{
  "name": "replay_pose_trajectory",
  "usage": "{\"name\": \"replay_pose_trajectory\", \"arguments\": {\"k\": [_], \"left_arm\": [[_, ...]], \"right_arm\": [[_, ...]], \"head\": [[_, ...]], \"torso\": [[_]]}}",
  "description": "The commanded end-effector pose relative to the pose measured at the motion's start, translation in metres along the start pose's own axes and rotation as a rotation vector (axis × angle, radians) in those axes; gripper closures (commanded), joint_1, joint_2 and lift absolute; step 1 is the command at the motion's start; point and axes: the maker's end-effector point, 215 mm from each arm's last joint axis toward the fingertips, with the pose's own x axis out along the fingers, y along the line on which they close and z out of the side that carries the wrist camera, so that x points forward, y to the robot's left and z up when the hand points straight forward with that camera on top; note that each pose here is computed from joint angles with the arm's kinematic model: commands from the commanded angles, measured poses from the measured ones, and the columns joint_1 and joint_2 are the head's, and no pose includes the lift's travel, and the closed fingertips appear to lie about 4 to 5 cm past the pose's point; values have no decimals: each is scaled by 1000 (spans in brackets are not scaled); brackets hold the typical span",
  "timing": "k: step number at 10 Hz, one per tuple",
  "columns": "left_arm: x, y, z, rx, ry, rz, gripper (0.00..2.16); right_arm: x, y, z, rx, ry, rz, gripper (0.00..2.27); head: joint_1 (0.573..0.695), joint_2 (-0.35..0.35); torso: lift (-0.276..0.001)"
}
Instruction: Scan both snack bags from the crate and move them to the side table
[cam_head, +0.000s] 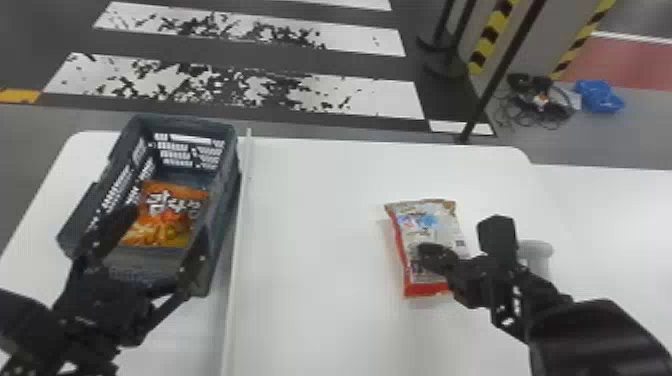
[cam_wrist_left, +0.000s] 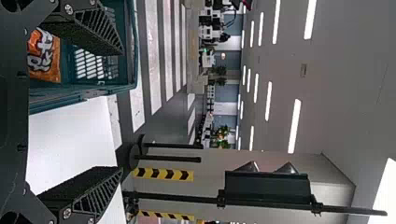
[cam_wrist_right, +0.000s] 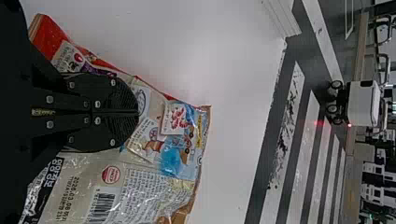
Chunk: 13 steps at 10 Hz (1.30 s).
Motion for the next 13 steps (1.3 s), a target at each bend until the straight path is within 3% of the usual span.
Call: {"name": "replay_pose_trajectory", "arguments": {"k": [1, 3, 4, 7, 8, 10, 11, 13], "left_arm": [[0, 0, 0, -1, 0, 1, 124], [-1, 0, 0, 0, 1, 2, 124], [-2, 1, 1, 1, 1, 3, 124], [-2, 0, 9, 8, -24, 3, 124], [-1, 2, 9, 11, -25, 10, 124], [-8, 24, 7, 35, -14, 59, 124], [-15, 37, 7, 42, -8, 89, 124], [-22, 43, 5, 40, -2, 102, 124]], "right_arm": [[0, 3, 2, 4, -5, 4, 2253], [-15, -11, 27, 46, -73, -23, 2253], [-27, -41, 34, 88, -99, -90, 2253], [-64, -110, 12, 183, -100, -226, 2233], [-81, -115, 14, 222, -137, -229, 1980], [-98, -109, 23, 225, -169, -233, 738], [-102, -112, 21, 228, -163, -246, 269], [-109, -130, 4, 231, -111, -305, 178]], "head": [[695, -136], [695, -131], [695, -135], [695, -222], [695, -261], [695, -294], [695, -288], [695, -265]], "torso": [[-75], [-75], [-75], [-75], [-75], [-75], [-75], [-75]]}}
